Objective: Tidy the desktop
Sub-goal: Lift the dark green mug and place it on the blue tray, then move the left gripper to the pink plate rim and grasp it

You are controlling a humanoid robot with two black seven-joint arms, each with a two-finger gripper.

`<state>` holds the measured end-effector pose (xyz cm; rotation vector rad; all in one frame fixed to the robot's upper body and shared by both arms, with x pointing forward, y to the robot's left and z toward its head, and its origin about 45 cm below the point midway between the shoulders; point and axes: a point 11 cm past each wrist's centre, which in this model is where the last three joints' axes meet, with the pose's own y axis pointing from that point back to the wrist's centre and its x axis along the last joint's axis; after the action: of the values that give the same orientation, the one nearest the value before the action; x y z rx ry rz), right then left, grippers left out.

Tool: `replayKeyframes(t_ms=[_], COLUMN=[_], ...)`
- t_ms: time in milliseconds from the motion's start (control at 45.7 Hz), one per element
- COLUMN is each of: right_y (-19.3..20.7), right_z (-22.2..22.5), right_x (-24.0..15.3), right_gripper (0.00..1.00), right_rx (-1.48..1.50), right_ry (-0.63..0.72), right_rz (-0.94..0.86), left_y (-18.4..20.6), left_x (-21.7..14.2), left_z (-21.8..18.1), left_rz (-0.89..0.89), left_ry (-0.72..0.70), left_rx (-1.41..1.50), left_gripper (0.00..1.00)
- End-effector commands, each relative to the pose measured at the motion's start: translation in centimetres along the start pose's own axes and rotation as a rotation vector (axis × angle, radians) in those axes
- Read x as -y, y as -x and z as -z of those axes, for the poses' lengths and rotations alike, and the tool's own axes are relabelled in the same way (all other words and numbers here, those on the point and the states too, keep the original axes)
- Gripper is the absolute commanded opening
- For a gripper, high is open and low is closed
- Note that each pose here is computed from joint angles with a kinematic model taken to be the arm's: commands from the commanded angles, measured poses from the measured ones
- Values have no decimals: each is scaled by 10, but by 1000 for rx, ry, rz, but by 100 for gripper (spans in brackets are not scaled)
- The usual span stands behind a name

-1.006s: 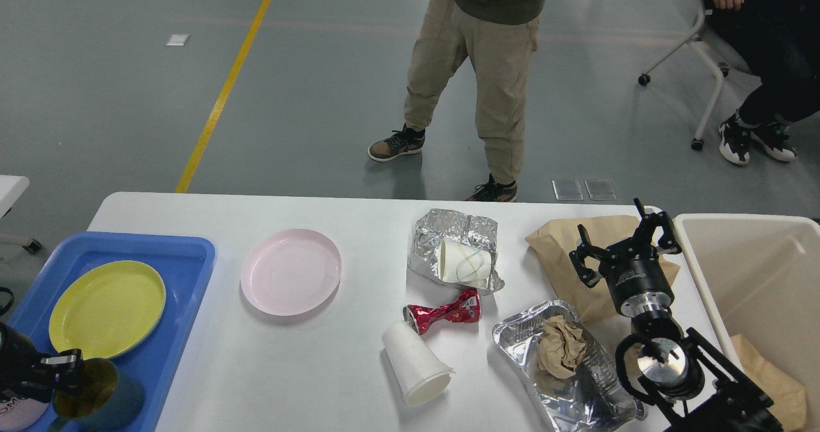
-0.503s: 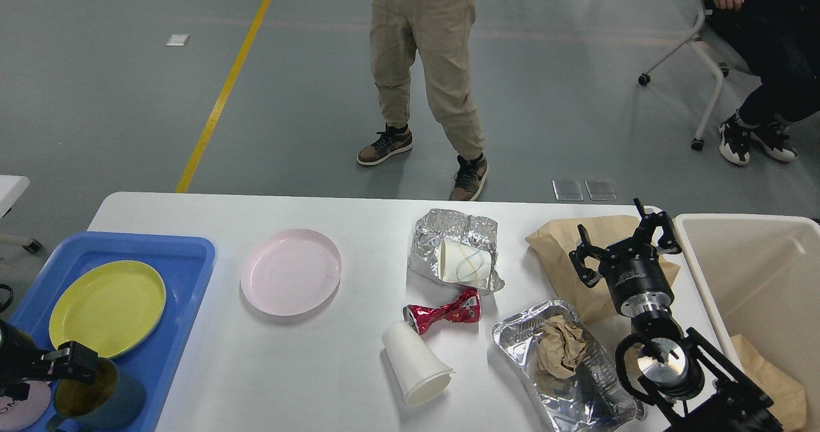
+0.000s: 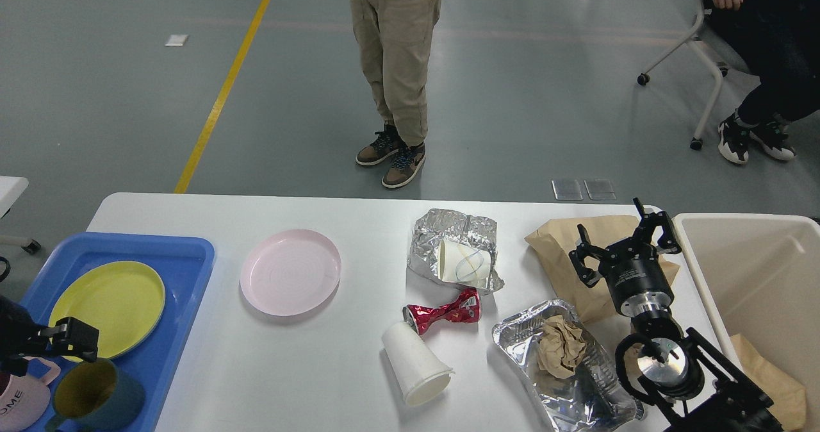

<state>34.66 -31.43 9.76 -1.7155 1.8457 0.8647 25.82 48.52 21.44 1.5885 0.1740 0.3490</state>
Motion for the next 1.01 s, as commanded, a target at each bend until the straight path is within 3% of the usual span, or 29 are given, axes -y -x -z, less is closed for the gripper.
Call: replayKeyframes(t_ms=[0,241,525,787,984], right_y=[0,0,0,-1,0], right_z=[0,0,0,0,0], right_x=[0,0,0,0,0], right_gripper=[100,100,100,100,100], right_rx=[0,0,0,-1,0], right_ry=[0,0,0,0,0], right_rz=[0,0,0,-1,0], left_y=[-12,-27,-6,10,18], left_x=[-38,-104,-168,-206,-208], left_z=[-24,-106,-218,-259,-264], left_rz=[-47,-134,-119,-135,-74], left_ry=[28,106,163,247,269], left_rx=[-7,57,170,148,142], left_gripper=[95,95,95,95,96])
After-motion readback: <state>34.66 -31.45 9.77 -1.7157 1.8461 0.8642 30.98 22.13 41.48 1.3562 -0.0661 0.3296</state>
